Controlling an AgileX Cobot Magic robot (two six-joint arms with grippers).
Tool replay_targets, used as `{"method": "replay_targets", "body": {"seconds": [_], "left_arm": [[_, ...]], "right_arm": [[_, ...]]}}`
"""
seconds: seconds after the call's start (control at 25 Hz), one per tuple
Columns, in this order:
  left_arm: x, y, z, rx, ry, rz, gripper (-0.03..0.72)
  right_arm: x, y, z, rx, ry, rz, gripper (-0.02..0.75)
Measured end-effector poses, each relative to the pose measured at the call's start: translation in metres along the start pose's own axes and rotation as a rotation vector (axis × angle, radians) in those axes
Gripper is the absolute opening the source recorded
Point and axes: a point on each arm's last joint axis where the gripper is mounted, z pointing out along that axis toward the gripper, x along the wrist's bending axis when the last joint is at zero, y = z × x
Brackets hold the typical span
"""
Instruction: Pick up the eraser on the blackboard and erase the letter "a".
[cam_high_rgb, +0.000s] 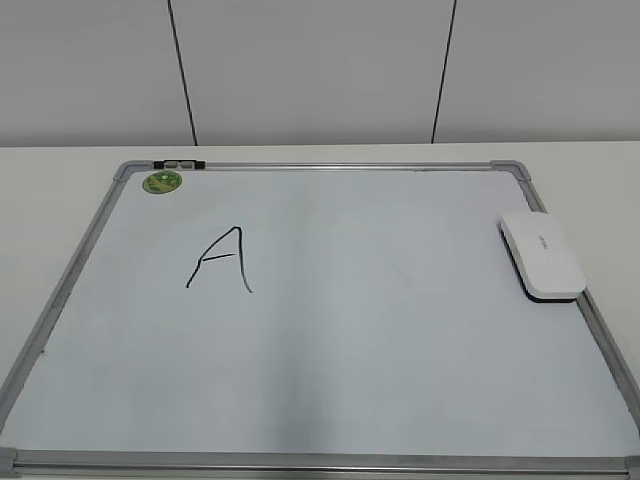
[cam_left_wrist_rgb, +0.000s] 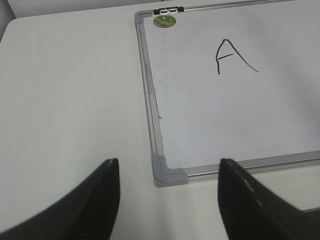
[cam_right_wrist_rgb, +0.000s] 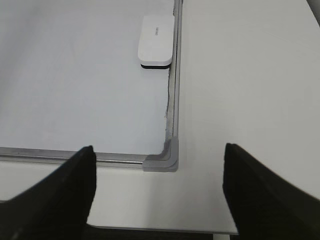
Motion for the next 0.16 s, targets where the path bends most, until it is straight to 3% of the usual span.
{"method": "replay_targets", "body": {"seconds": [0.16], "left_arm": [[0.0000, 0.0000, 0.0000, 0.000, 0.000, 0.000, 0.459]], "right_arm": [[0.0000, 0.0000, 0.0000, 0.000, 0.000, 0.000, 0.587]]}}
